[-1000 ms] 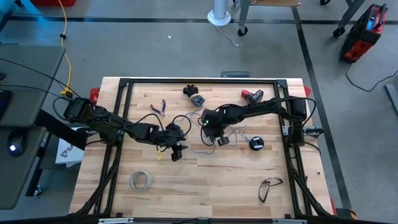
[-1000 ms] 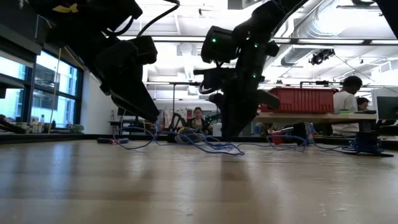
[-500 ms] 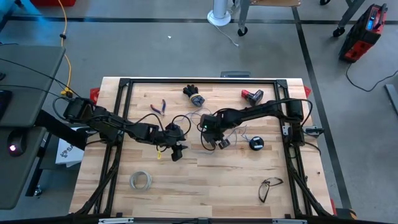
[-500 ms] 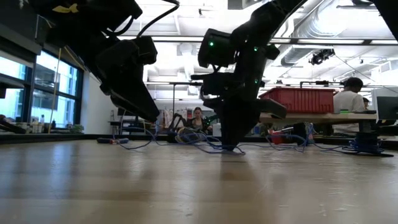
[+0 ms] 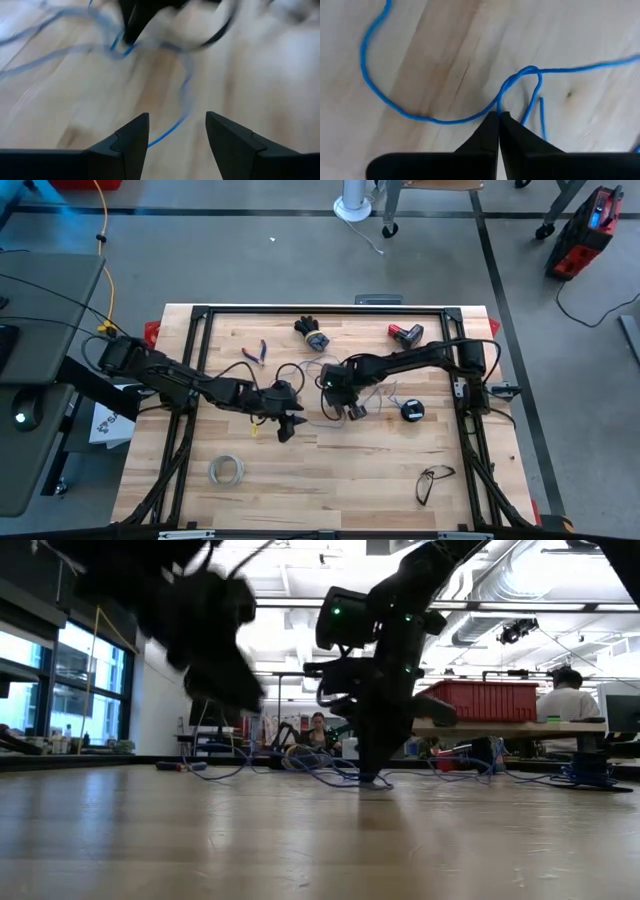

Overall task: Coil cords
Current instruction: Uncoil the blue wire from the black spool

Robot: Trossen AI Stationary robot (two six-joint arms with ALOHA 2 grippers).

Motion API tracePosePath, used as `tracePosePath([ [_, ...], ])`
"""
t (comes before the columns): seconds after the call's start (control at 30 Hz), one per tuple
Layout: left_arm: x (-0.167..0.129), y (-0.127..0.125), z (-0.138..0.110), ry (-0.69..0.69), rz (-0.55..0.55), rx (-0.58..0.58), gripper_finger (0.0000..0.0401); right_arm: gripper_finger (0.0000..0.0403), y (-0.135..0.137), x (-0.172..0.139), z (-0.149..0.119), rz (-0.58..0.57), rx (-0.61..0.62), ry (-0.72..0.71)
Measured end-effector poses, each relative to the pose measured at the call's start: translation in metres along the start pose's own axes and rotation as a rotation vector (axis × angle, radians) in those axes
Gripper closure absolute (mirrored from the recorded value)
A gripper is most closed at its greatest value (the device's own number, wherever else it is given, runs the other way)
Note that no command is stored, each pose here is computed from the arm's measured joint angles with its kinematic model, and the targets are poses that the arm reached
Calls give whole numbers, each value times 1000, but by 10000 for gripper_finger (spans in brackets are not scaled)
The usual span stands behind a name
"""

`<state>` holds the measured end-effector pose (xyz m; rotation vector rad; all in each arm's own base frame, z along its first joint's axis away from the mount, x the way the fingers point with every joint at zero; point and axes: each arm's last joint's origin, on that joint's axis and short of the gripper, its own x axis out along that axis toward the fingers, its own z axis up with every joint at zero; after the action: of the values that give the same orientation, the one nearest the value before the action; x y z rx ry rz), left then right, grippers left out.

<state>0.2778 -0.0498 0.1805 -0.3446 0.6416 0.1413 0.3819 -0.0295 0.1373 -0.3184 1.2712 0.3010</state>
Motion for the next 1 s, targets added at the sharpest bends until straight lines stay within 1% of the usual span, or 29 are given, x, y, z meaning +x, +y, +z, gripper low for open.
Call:
tracePosePath([
  [0.07, -15, -9, 17, -68, -51, -31, 213, 402, -5, -14, 4, 46, 158, -35],
  [0.1, -25, -12, 26, -103, -69, -46, 213, 402, -9, -25, 8, 60, 229, -78],
  [0.17, -47, -18, 43, -178, -75, -82, 213, 402, -16, -58, 20, 49, 352, -204],
  [0.27, -82, -19, 61, -274, -34, -146, 213, 402, -23, -110, 36, 0, 477, -403],
  [0.33, -105, -18, 68, -341, 0, -176, 213, 402, -24, -142, 45, -39, 528, -520],
  [0.4, -127, -18, 72, -410, 18, -195, 213, 402, -20, -176, 55, -85, 558, -632],
  [0.47, -147, -18, 77, -491, 10, -226, 213, 402, -14, -207, 64, -123, 566, -733],
  [0.53, -164, -19, 85, -577, -19, -260, 213, 403, -7, -229, 76, -151, 551, -814],
  [0.67, -184, -26, 100, -682, -74, -253, 213, 403, 7, -264, 94, -242, 505, -941],
  [0.73, -192, -31, 110, -722, -90, -233, 213, 403, 12, -275, 97, -287, 509, -969],
  [0.8, -199, -35, 120, -741, -85, -190, 213, 403, 14, -279, 98, -344, 525, -967],
  [0.9, -198, -41, 129, -698, -31, -122, 213, 403, 15, -278, 98, -406, 531, -952],
  [1.0, -194, -45, 136, -645, 66, -65, 213, 403, 14, -278, 98, -434, 531, -944],
])
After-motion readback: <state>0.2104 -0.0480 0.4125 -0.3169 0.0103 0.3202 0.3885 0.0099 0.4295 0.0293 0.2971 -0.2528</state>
